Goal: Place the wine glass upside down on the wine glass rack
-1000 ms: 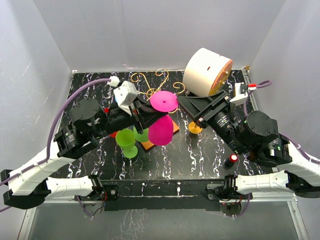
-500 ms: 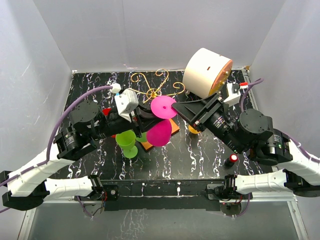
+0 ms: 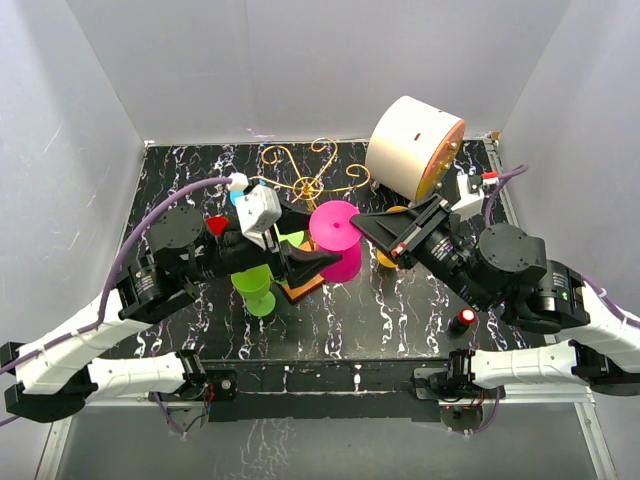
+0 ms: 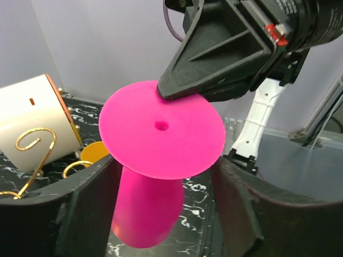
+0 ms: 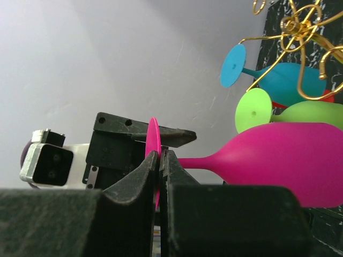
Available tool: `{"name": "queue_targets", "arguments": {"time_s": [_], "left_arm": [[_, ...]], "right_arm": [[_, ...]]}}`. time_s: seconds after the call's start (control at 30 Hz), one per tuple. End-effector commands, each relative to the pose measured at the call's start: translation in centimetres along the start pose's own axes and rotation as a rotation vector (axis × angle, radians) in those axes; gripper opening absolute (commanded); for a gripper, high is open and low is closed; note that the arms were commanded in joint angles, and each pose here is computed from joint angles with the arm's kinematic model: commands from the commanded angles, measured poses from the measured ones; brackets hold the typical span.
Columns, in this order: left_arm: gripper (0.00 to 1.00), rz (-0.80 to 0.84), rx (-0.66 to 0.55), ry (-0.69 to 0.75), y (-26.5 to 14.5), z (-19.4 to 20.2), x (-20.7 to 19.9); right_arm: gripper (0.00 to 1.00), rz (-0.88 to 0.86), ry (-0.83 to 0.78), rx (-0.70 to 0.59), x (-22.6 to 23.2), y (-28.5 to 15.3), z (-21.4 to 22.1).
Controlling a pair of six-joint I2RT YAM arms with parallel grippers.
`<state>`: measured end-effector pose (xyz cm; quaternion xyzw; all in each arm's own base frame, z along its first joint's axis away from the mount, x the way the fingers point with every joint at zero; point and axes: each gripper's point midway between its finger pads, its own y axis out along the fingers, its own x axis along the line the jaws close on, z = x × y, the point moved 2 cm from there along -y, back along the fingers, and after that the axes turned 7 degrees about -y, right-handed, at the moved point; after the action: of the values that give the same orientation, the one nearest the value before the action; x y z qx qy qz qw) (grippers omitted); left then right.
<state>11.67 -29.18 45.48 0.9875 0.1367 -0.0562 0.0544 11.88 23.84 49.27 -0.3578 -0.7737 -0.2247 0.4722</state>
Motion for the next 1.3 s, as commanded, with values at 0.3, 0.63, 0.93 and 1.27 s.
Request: {"name": "queue_targets", "arguments": {"time_s": [0.3, 0.63, 0.93, 1.27], "left_arm": [[0.78, -0.05, -0.082, -0.227, -1.4, -0.8, -0.3], [0.79, -0.225, -0.126, -0.249, -3.3, -1.2, 2.0], [0.8, -0.314, -0.139, -0.259, -4.6, -1.2, 3.2], [0.81, -0.368, -0.118, -0.304, -4.1, -0.2, 4.0]], "right_arm": [[0.0, 0.121, 0.038, -0.12, -3.3, -0.8, -2.0], [0.0, 0.25, -0.053, -0.257, -6.5, -0.7, -3.6], [0.0, 0.304, -0.123, -0.315, -7.6, -0.2, -3.9], [0.0, 0.296, -0.232, -0.333, -6.9, 1.4, -3.4]]}}
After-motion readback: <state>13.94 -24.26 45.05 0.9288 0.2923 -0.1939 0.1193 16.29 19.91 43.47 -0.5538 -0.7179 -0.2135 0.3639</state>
